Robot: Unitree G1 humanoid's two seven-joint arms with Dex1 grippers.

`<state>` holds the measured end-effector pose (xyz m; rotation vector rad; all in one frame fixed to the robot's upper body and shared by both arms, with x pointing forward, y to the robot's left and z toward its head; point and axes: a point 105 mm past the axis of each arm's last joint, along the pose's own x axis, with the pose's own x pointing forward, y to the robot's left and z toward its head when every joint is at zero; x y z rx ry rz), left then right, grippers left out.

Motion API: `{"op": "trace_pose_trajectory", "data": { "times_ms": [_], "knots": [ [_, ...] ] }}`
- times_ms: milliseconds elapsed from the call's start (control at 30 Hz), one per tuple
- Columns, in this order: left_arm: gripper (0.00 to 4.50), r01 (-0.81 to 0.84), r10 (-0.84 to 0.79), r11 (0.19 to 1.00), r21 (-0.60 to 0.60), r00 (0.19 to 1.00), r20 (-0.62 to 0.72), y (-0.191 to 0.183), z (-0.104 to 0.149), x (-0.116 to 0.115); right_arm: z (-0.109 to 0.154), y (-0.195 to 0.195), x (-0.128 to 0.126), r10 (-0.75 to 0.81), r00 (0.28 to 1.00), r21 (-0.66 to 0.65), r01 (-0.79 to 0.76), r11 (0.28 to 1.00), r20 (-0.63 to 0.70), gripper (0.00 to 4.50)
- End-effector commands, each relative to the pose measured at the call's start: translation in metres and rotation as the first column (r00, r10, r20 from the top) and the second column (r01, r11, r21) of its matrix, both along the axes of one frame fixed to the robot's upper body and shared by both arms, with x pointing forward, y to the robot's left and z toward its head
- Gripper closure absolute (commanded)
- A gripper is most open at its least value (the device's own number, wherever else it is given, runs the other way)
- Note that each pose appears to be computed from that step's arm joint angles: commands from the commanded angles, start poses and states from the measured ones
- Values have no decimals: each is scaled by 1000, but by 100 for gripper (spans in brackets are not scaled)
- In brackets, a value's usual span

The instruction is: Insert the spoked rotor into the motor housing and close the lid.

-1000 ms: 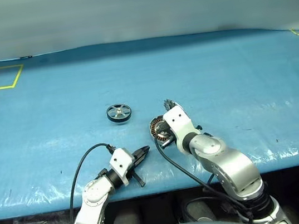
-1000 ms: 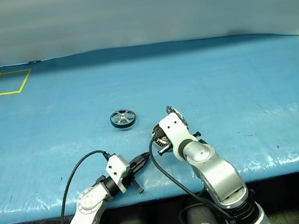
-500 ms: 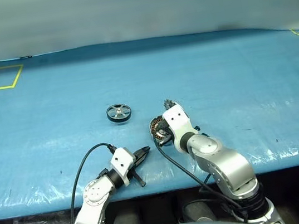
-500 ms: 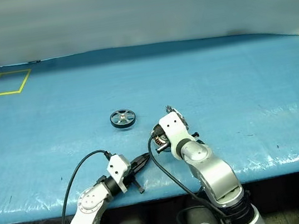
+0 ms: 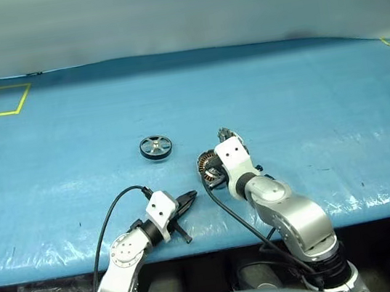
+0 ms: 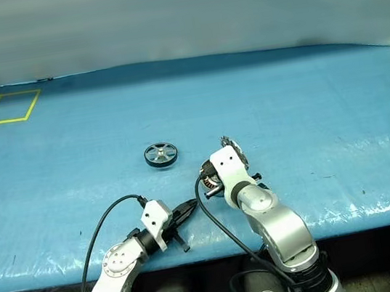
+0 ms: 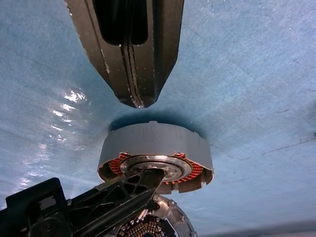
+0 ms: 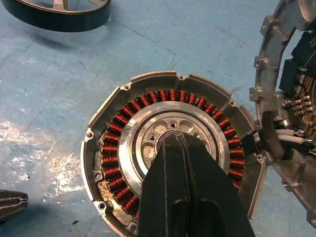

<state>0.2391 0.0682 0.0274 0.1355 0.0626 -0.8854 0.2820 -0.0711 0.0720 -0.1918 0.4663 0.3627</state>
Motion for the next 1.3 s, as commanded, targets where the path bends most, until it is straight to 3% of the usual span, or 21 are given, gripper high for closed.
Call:
{"op": "trace_pose_trajectory", "data": {
  "times_ms": [33, 200, 533, 800, 1067, 1300],
  "knots": [
    [450, 13, -12, 1000, -14, 999, 37, -4, 11, -1, 5, -9, 1, -46, 999, 18, 45, 999, 7, 448],
    [450, 16, -16, 1000, -15, 1000, 27, -5, 9, -2, 0, -10, 2, -105, 994, 88, 108, 990, -41, 448],
    [450, 12, -11, 1000, -13, 1000, 14, -5, 4, -4, -7, 2, -4, -73, 989, 153, 92, 984, -126, 448],
    [450, 4, -4, 1000, -9, 1000, 14, -4, 2, -4, 14, 13, -8, 23, 999, 191, -17, 981, -30, 448],
    [450, 4, -4, 1000, -10, 1000, 9, -4, 1, -5, 3, 12, -6, 35, 999, 151, -33, 988, -11, 448],
    [450, -3, 3, 1000, -11, 1000, 4, -4, 1, -5, 9, 10, -2, 19, 999, 150, -24, 988, 34, 448]
  ]
}}
